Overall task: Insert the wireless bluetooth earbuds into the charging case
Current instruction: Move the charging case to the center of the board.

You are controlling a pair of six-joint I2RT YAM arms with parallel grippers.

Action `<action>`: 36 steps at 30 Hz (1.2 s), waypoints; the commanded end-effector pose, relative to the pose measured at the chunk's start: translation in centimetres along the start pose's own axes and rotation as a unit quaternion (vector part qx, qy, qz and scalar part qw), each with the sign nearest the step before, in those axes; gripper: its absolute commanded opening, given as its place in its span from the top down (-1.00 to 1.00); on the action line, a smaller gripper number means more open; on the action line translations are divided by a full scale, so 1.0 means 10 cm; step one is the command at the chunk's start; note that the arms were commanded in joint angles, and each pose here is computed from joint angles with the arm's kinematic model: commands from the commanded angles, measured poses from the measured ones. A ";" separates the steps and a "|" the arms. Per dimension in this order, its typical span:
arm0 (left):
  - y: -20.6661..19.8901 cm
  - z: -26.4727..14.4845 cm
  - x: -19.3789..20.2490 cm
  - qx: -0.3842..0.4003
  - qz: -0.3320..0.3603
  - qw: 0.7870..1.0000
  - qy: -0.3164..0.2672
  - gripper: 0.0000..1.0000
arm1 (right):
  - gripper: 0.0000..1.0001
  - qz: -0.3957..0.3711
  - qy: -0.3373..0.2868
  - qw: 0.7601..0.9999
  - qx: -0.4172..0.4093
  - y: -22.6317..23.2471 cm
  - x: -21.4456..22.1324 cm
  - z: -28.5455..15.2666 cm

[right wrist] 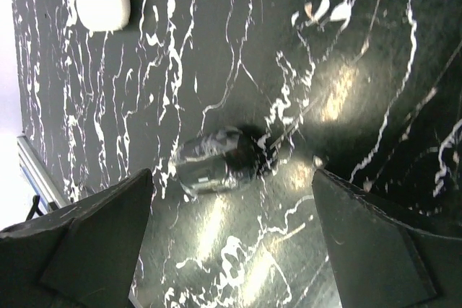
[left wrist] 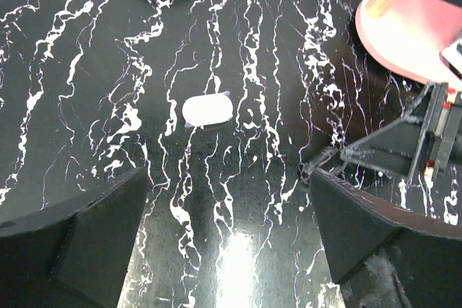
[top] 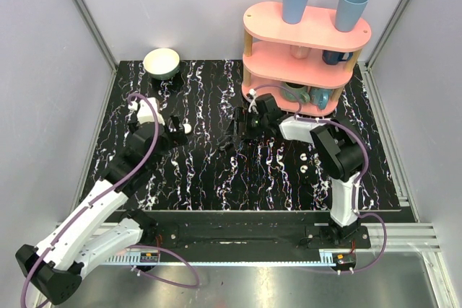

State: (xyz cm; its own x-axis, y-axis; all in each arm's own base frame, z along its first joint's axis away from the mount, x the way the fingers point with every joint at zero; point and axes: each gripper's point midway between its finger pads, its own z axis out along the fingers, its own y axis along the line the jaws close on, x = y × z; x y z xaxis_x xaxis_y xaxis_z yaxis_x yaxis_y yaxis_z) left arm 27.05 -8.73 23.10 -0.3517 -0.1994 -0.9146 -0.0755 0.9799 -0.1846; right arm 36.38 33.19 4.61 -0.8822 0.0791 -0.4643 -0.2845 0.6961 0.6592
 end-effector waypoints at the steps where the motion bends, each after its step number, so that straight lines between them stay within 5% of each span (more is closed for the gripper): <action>1: -0.11 -0.08 -0.21 0.026 0.008 1.000 -0.006 -0.98 | -0.99 -0.013 -0.027 1.000 -0.004 0.06 -0.19 0.18; 36: -0.26 0.19 0.22 0.040 -0.008 0.998 0.046 -0.98 | -0.82 -0.022 0.030 0.995 -0.089 0.30 0.50 0.01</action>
State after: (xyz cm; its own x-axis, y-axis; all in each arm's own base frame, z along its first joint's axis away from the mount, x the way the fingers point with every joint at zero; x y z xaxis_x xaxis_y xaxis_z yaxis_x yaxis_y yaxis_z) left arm 27.65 -11.79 20.00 -0.4755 -0.1898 -0.8590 -0.0046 0.9770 -0.2133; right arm 33.62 35.84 4.67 -0.8761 0.0694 -0.4772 -0.3588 0.5673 0.7413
